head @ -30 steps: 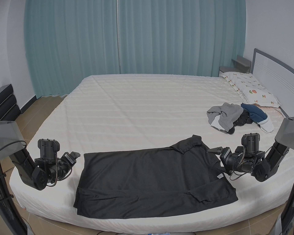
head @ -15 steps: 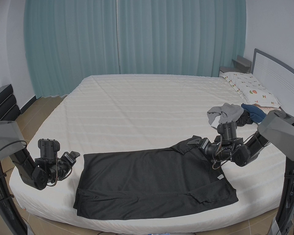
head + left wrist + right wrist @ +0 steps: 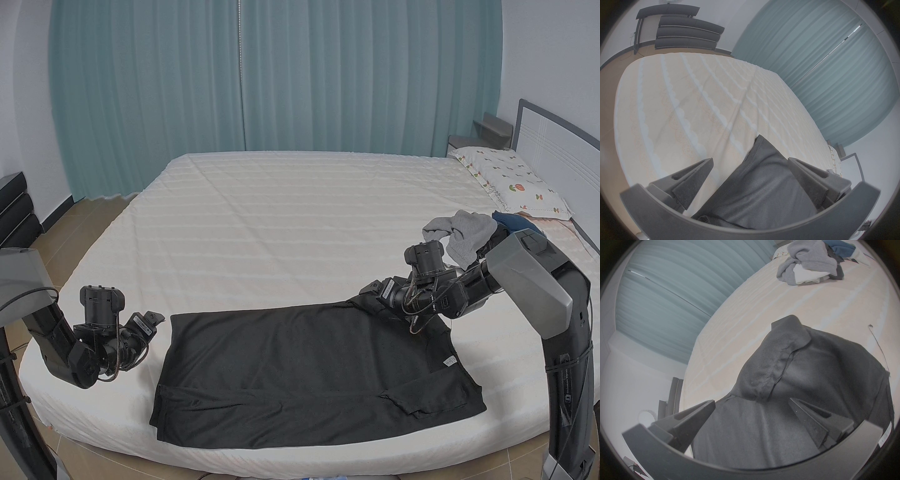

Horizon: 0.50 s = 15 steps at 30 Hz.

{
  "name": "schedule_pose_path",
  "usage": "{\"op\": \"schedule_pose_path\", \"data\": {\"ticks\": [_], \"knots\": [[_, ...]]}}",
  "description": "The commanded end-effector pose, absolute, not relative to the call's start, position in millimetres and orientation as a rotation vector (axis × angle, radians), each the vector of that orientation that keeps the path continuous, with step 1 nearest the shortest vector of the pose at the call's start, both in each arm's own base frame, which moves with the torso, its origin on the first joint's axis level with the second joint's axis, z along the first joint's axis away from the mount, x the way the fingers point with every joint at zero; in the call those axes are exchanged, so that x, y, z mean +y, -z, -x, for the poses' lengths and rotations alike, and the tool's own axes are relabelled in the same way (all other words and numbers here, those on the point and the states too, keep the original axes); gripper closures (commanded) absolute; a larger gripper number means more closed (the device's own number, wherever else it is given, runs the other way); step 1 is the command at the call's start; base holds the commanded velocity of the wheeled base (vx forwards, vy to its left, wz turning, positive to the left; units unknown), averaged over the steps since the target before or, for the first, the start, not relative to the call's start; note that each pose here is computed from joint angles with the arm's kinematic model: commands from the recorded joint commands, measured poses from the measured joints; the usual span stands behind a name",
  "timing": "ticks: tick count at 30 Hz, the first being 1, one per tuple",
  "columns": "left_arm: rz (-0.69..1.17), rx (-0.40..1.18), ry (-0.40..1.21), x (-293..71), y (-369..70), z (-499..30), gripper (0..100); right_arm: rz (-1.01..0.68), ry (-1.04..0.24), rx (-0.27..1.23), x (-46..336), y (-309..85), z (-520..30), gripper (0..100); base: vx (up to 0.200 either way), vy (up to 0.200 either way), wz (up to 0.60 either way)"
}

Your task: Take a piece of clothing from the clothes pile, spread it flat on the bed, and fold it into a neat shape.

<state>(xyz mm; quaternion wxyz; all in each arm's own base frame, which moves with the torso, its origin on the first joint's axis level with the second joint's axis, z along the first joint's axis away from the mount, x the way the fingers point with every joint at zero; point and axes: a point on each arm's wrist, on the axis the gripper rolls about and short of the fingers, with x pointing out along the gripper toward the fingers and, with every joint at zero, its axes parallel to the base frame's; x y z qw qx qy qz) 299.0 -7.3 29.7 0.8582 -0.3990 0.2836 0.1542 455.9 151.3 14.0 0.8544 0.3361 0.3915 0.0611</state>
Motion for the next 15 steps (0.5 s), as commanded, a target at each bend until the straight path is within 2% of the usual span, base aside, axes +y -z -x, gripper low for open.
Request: {"op": "schedule_pose_path", "data": {"ticks": [1, 10, 13, 14, 15], "knots": [[0.837, 0.601, -0.328, -7, -27, -300, 0, -0.661, -0.100, 0.809, 157, 10, -484, 0, 0.000, 0.000, 0.00], [0.837, 0.601, -0.328, -7, -27, -301, 0, -0.719, -0.097, 0.641, 150, 6, -524, 0, 0.000, 0.000, 0.00], [0.837, 0.601, -0.328, -7, -27, -301, 0, -0.758, -0.146, 0.509, 148, -8, -531, 0, 0.000, 0.000, 0.00], [0.837, 0.602, -0.330, -7, -26, -301, 0, -0.774, -0.195, 0.393, 147, -15, -536, 0, 0.000, 0.000, 0.00], [0.837, 0.601, -0.328, -7, -27, -301, 0, -0.777, -0.207, 0.362, 147, -18, -537, 0, 0.000, 0.000, 0.00]]}}
